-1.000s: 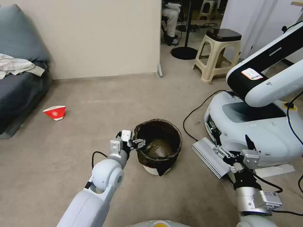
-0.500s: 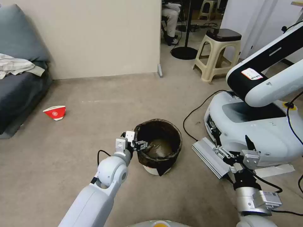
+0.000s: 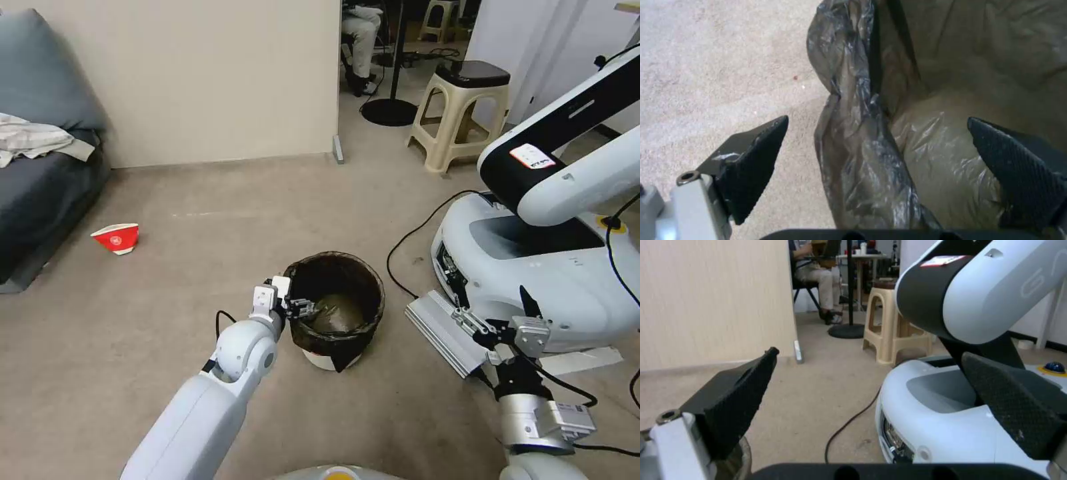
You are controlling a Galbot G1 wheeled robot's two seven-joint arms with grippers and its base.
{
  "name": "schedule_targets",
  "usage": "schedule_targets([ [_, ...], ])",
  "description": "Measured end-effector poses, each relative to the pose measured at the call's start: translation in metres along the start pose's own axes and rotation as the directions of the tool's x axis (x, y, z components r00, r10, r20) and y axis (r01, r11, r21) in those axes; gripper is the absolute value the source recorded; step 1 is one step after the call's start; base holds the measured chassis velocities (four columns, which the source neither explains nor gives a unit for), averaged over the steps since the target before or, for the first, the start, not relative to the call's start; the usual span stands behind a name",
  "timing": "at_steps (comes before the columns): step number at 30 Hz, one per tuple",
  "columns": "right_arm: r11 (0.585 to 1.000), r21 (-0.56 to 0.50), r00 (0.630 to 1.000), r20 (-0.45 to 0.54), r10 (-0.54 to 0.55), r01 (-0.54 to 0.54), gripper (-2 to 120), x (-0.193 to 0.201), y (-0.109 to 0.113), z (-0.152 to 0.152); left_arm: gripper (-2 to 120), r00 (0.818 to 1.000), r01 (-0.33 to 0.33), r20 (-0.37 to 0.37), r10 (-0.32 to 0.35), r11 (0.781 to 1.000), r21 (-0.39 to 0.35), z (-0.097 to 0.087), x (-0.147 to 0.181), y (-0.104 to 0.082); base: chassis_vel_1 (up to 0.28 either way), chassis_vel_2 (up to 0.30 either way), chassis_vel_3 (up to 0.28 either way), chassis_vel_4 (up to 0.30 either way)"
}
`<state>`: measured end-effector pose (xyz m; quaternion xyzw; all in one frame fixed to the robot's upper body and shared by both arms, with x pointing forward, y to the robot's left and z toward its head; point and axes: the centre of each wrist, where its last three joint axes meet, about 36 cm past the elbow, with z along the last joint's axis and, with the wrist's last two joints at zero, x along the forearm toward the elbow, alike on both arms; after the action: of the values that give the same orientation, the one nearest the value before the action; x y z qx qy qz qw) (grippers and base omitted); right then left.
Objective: Pick up the trash can from the floor.
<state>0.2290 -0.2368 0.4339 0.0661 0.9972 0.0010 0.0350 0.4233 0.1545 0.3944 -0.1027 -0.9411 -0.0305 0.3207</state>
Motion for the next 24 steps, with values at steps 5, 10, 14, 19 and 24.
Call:
schedule_targets([
  [5,1.0,-0.004,1.0,0.0,0.002,-0.002,100,-0.001,-0.001,0.0,100,1.0,0.005,-0.016,-0.006,1.0,-0.006,-0.002,-0.005,0.0,0.0,0.0,0.0,0.0],
  [10,1.0,-0.004,1.0,-0.001,0.004,-0.004,100,-0.001,-0.002,0.001,84,0.999,0.011,-0.038,-0.012,1.0,-0.013,-0.001,-0.01,0.001,0.0,0.0,0.0,0.0],
  [14,1.0,-0.004,1.0,-0.001,0.004,-0.004,100,-0.001,-0.002,0.001,72,0.999,0.016,-0.045,-0.017,1.0,-0.012,0.001,-0.013,0.001,0.0,0.0,0.0,0.0],
  [19,1.0,-0.005,1.0,-0.001,0.005,-0.005,100,-0.001,-0.001,0.001,51,0.998,0.032,-0.055,-0.032,0.999,-0.012,0.004,-0.015,0.004,0.0,0.0,0.0,0.0],
  [24,1.0,-0.006,1.0,-0.003,0.005,-0.005,100,-0.001,-0.001,0.001,37,0.997,0.042,-0.06,-0.042,0.999,-0.009,0.006,-0.016,0.007,0.0,0.0,0.0,0.0],
])
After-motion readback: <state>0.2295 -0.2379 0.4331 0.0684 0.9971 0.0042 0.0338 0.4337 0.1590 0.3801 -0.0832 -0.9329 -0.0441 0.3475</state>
